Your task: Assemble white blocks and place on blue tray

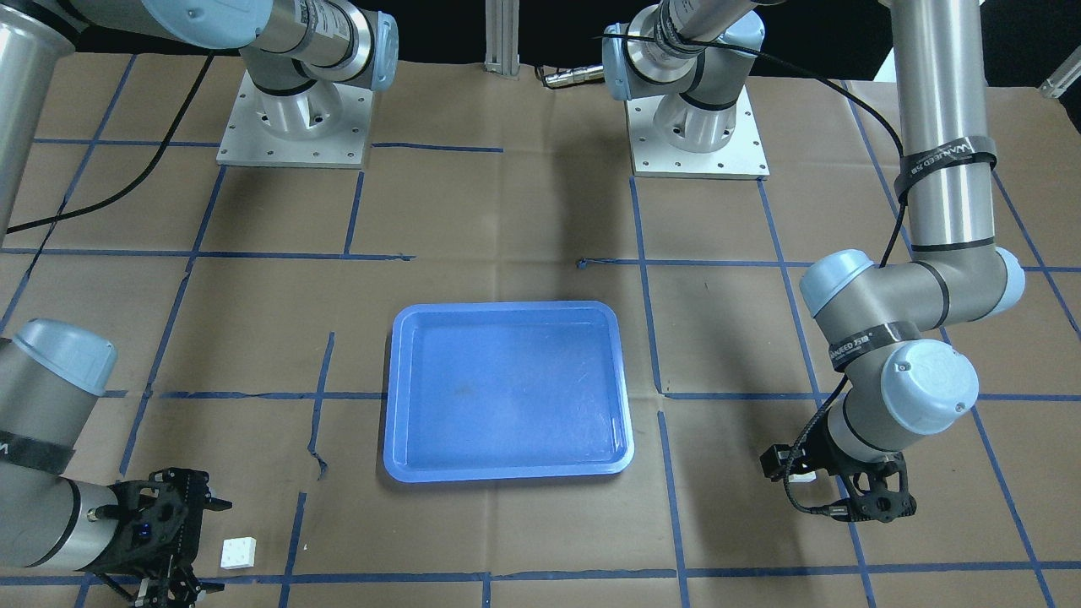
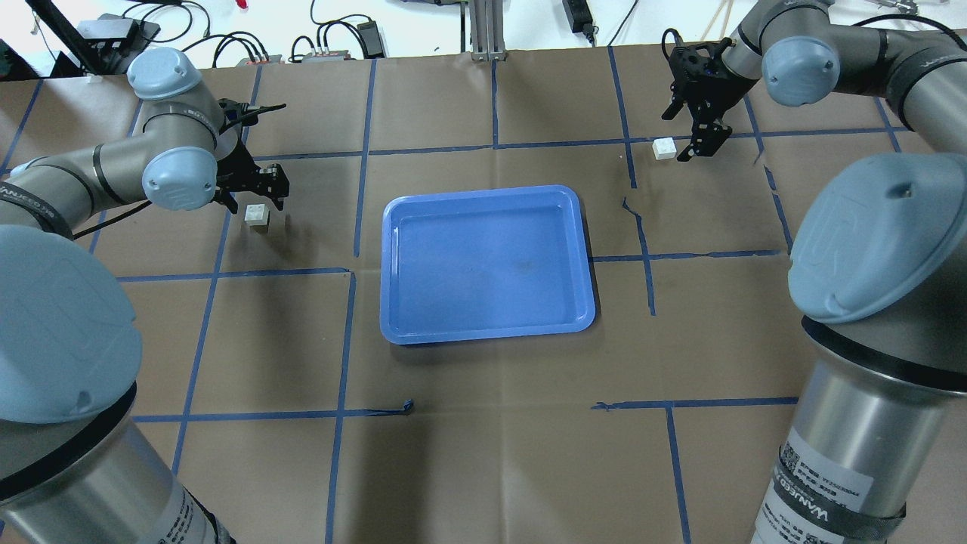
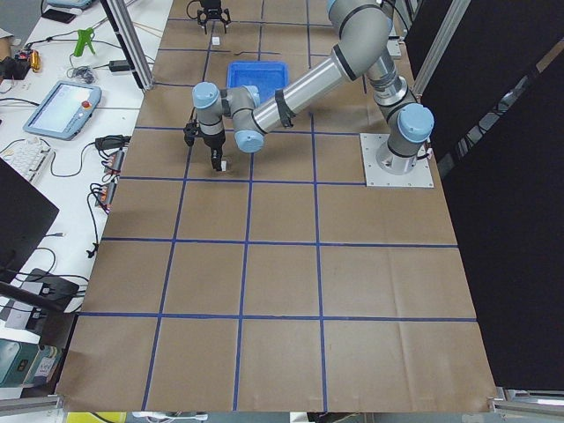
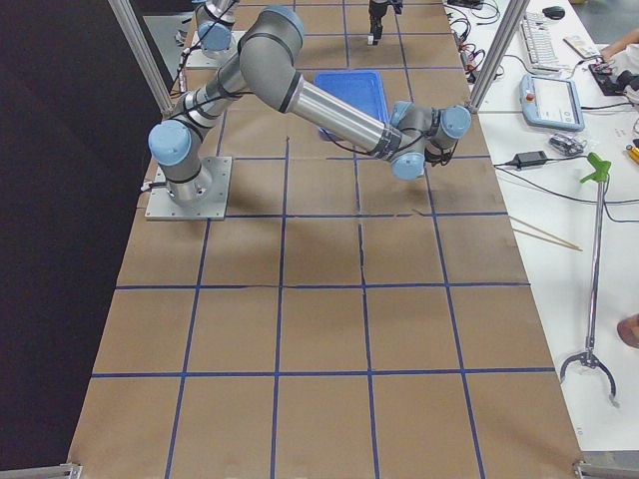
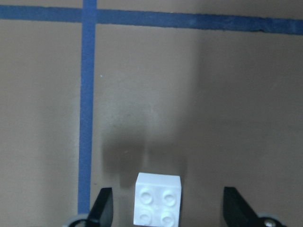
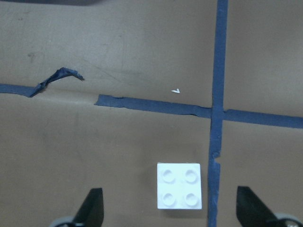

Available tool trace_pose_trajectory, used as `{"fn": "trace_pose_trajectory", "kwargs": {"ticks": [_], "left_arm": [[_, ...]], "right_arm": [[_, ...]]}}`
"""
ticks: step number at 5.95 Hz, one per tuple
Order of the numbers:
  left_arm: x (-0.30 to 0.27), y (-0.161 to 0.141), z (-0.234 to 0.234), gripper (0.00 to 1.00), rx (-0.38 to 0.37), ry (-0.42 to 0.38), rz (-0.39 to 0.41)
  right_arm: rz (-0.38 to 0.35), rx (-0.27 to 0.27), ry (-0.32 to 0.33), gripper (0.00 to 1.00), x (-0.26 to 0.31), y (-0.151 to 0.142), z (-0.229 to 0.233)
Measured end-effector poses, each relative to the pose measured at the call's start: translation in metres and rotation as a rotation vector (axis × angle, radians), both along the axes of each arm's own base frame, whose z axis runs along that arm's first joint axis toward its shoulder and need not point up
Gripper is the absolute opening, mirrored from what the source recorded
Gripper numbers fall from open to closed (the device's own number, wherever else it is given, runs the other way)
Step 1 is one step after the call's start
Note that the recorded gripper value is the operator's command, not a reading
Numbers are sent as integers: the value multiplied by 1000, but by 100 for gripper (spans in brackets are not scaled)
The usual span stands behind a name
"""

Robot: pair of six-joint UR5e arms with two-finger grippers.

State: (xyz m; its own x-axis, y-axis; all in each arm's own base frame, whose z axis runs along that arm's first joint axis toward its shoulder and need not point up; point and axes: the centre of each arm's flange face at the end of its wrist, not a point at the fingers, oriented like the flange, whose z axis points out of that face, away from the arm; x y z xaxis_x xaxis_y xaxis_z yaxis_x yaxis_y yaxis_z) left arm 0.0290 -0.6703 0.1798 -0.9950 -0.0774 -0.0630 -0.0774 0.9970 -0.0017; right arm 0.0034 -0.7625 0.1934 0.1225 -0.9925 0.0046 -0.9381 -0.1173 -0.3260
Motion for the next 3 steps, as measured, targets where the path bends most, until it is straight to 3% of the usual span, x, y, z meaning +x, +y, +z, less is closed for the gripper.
{"fn": "trace_pose_trajectory", "kwargs": {"ticks": [1,3], "left_arm": [[0,0,-4,81,9,-2,-2],[1,1,-6,39,18,-5,-6]], "right_arm": [[-1,11,-3,100,0,3,-6],[3,-11,-21,100,2,1,-13]]}}
